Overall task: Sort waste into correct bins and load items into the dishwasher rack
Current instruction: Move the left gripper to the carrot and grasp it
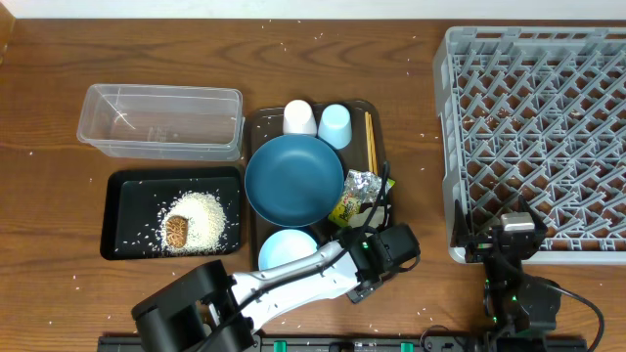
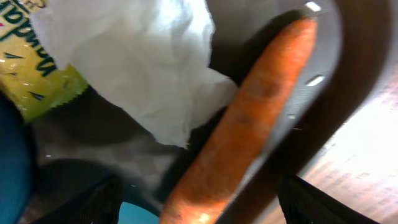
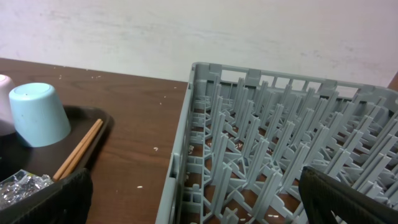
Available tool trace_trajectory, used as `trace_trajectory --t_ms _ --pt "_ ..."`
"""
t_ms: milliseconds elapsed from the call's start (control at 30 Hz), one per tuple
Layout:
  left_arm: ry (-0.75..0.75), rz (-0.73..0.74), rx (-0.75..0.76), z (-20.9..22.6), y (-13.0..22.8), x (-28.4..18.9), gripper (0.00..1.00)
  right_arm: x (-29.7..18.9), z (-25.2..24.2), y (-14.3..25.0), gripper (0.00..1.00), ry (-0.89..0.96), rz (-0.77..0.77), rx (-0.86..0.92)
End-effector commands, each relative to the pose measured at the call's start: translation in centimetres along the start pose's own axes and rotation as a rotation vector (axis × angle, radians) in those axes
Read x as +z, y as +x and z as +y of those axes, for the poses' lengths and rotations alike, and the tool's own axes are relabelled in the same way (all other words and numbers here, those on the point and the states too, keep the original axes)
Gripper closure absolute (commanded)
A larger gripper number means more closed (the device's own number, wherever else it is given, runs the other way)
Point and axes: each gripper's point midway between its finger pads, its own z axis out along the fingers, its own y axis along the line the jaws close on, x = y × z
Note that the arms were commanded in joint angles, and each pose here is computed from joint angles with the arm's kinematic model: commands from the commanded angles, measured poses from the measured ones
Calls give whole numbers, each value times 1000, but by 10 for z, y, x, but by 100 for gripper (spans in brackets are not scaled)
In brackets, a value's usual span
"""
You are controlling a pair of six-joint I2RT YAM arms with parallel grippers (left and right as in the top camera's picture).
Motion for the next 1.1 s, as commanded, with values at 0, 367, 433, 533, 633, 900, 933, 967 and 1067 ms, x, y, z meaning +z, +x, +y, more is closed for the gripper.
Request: trace_trajectory --t_ms 0,367,433,533,633,900,933,967,1067 --pt "-63 -16 29 10 -7 -2 20 0 -2 2 1 8 6 -5" --pt "-4 -21 27 -1 -8 4 21 0 -2 2 1 8 6 -5" --pt "-5 -16 27 -1 -7 5 21 0 -2 2 1 8 6 -5" --pt "-5 -17 27 -1 -8 7 23 0 -2 2 1 8 6 -5" --pt "-6 -10 28 -2 -7 10 25 0 -2 2 1 8 6 -5" --pt "-11 44 38 -4 1 25 29 0 -2 2 1 8 6 -5" --pt "-11 44 38 -4 1 25 29 0 -2 2 1 8 6 -5" --pt "-11 44 38 -4 1 25 29 0 -2 2 1 8 6 -5" --pt "-11 44 38 -4 1 25 32 0 -2 2 1 8 6 -5"
